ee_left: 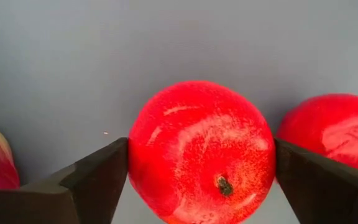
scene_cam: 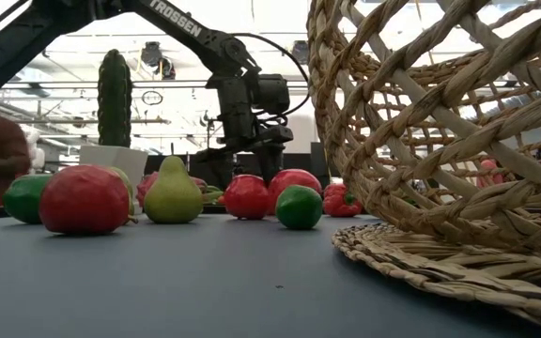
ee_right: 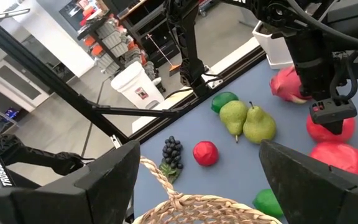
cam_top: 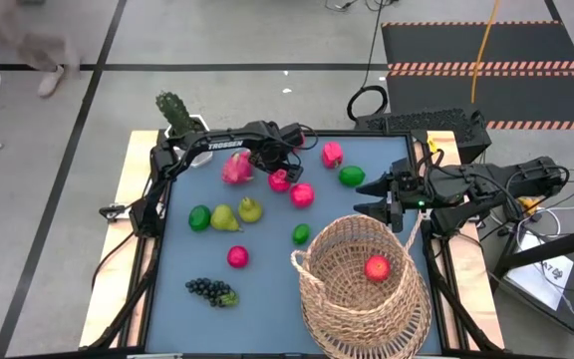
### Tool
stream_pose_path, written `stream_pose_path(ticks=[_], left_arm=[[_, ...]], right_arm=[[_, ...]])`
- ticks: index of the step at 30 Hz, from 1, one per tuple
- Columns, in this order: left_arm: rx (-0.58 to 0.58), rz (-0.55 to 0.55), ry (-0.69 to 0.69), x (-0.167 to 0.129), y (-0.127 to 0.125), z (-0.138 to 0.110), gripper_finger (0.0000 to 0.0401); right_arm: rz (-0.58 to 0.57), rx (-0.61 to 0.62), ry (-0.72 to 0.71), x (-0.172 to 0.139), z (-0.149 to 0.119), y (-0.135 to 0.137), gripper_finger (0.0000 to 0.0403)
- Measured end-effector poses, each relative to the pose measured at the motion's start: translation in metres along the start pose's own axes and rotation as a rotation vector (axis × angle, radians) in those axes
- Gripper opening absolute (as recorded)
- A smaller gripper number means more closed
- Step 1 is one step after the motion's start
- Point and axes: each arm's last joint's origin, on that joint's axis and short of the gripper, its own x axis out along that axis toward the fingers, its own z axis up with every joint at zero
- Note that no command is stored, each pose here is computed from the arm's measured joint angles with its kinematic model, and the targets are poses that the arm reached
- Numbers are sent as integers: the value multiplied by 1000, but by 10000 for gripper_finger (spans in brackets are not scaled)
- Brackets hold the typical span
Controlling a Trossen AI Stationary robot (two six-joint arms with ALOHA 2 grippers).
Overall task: Build produce basket
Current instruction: Put the red apple into the brown basket
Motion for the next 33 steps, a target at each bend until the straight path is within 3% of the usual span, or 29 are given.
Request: stream_pose_path(ticks=[5,13,22,33], left_arm=[[-9,6,2,-3,-1,-2,336],[-2,-69,-29,-37,-4,-9,355],[12,-234,-222,-124,-7,-29,341],[2,-575,-559,-229,-18,-68,344]], right_arm=[[0,4,0,0,0,0,322],[-2,-1,-1,0,0,0,322],[-16,-48,-11,1,1,-2,322],[-42,-124,-119,3,14,-5,322]])
